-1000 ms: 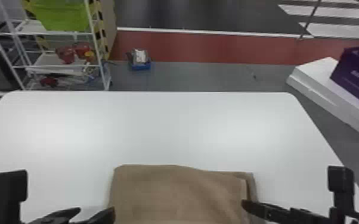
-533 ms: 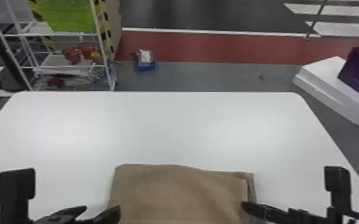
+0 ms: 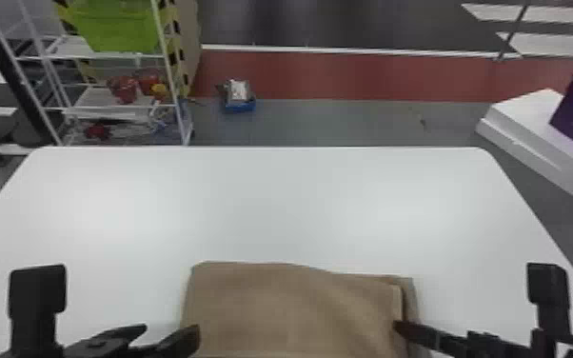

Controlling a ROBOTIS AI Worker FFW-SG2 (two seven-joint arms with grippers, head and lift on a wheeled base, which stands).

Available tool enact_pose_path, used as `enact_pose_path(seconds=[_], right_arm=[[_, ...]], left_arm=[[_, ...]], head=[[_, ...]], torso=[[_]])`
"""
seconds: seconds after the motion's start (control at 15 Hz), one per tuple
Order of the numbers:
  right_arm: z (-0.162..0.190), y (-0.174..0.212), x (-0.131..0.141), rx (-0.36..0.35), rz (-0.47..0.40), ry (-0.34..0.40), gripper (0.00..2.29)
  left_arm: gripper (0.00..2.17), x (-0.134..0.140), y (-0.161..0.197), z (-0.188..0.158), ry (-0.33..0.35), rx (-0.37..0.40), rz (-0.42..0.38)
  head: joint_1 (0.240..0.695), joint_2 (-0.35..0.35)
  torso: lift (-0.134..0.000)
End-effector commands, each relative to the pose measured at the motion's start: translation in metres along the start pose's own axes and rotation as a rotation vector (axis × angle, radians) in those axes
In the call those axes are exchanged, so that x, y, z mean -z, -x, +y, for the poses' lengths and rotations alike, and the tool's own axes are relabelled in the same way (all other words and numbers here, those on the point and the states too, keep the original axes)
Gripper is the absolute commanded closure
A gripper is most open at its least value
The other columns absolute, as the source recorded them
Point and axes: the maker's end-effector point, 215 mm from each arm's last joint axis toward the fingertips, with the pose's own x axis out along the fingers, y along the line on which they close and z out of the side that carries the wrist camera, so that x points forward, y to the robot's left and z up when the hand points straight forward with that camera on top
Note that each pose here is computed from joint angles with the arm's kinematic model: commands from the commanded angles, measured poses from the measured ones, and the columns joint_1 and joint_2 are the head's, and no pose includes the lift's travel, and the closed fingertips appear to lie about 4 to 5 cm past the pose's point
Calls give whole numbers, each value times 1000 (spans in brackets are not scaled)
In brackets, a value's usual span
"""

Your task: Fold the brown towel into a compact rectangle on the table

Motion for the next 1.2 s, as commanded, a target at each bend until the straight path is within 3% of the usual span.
enact_pose_path(seconds=[0.0, 0.27, 0.4, 0.47, 0.53, 0.67, 0.87, 1.0, 1.13], right_arm=[[7, 4, -5, -14, -9, 4, 1204], [35, 25, -20, -63, -30, 21, 1204], [30, 37, -34, -56, -69, 21, 1200], [24, 44, -56, -37, -111, 28, 1200], [14, 40, -55, -22, -103, 8, 1183], [0, 28, -33, -13, -52, -41, 620], [-15, 24, -22, 30, -25, -55, 556], [-18, 22, -16, 41, -12, -60, 387], [-20, 21, -13, 48, -3, -61, 397]], left_arm=[[33, -1, 0, -1, 1, 2, -2], [33, -1, -1, -3, 1, 5, -1], [33, 0, 0, -2, 2, 4, 2], [33, 1, 0, -2, 2, 3, 3], [33, 1, 0, -4, 2, 9, 4], [33, 2, 0, -5, 2, 10, 6], [33, 4, 0, -5, 4, 10, 10], [33, 6, 1, -3, 6, 6, 12], [33, 5, 2, -5, 5, 11, 11]], head=[[695, -39], [695, -31], [695, -27], [695, -30], [695, -37], [695, -75], [695, -89], [695, -100], [695, -101]], torso=[[-123], [-123], [-123], [-123], [-123], [-123], [-123], [-123], [-123]])
